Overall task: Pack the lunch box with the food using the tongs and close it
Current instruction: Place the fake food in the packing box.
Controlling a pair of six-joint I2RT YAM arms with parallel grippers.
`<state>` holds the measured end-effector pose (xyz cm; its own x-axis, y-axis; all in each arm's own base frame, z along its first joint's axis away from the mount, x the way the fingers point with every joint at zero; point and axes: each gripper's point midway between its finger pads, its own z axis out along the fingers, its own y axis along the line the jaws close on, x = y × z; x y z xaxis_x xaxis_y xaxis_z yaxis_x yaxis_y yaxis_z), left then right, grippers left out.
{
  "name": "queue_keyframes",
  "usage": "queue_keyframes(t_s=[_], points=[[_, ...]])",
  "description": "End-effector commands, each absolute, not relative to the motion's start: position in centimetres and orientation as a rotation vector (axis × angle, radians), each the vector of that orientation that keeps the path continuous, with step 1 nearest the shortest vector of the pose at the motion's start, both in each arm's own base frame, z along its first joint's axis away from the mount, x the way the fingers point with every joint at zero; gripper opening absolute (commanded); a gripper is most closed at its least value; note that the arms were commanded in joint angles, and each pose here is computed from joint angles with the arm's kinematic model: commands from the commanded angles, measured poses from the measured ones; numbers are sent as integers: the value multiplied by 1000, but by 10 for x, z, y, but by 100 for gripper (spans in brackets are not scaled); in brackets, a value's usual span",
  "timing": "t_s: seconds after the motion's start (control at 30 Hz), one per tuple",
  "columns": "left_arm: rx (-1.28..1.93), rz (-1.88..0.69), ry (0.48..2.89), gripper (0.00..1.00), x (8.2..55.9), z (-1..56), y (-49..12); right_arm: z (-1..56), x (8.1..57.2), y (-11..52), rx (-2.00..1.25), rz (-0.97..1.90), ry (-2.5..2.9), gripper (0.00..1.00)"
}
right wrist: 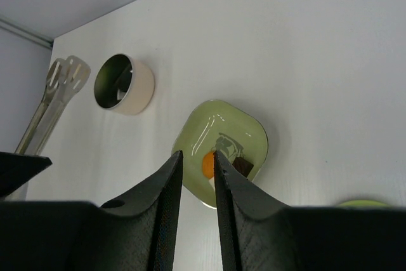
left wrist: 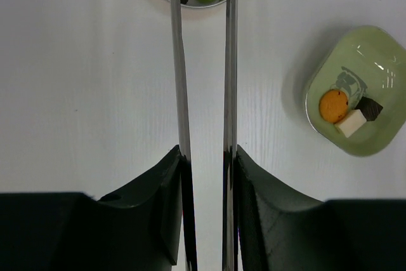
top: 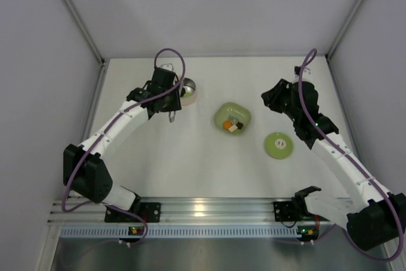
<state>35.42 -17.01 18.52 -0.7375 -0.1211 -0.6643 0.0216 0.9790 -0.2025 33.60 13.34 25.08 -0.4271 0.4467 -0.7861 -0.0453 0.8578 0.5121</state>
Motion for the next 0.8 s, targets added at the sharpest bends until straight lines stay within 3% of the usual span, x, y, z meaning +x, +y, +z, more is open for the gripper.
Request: queue_keyframes(t_s=[0.0,0.77], points=[[-109,-322,2347,38,358,191,-171,259,334,139,263,577,1929,26],[-127,-340,2371,50,362,167,-169,260,335,140,259,576,1930,26]])
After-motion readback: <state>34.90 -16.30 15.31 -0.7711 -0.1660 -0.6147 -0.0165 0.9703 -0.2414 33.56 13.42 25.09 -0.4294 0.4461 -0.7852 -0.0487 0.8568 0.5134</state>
